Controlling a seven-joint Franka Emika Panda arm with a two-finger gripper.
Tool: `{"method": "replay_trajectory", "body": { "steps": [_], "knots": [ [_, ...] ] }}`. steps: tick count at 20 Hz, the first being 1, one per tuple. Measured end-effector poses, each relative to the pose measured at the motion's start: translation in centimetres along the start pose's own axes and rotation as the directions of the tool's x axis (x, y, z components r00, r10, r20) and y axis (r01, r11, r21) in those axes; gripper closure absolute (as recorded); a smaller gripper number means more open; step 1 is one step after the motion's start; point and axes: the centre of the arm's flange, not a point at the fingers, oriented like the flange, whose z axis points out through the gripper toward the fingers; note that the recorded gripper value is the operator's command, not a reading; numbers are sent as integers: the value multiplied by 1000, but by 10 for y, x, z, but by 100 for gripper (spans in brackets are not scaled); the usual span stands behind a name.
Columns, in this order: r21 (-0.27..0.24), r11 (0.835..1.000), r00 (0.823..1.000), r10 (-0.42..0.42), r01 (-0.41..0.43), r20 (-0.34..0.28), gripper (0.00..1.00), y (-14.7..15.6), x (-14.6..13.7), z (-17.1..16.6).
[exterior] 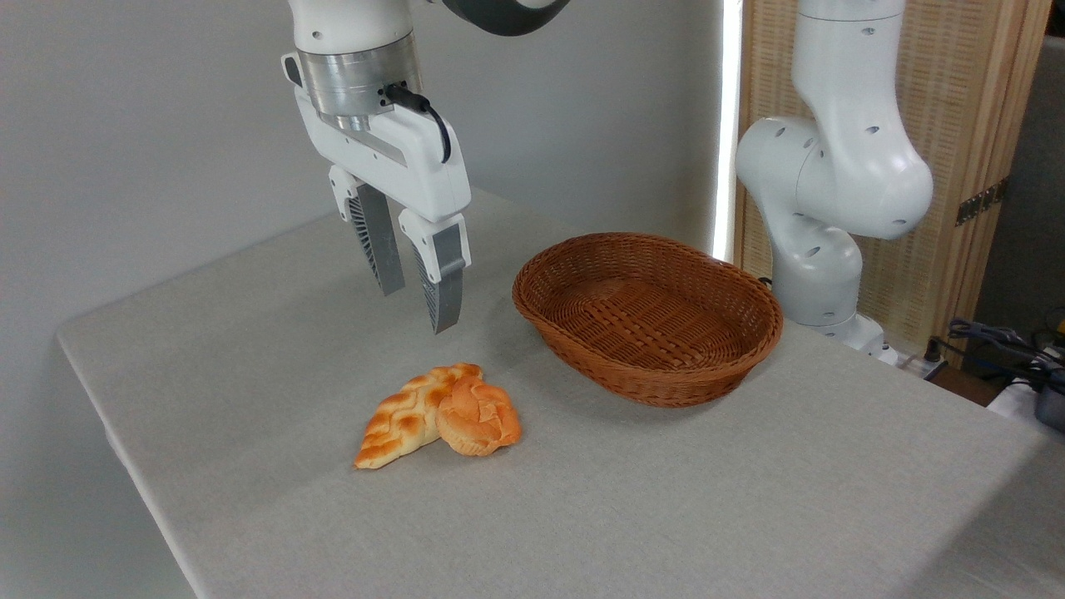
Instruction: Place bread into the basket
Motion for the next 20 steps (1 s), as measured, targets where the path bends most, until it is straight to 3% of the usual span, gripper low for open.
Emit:
{"method": "replay_trajectory", "body": {
  "steps": [10, 15, 20],
  "knots": [
    [-28, 999, 999, 21, -20, 35, 0, 2, -4, 8],
    [-70, 995, 994, 74, -69, 77, 0, -1, -13, 43],
    [-73, 991, 991, 115, -110, 72, 0, -14, -22, 78]
  ]
}}
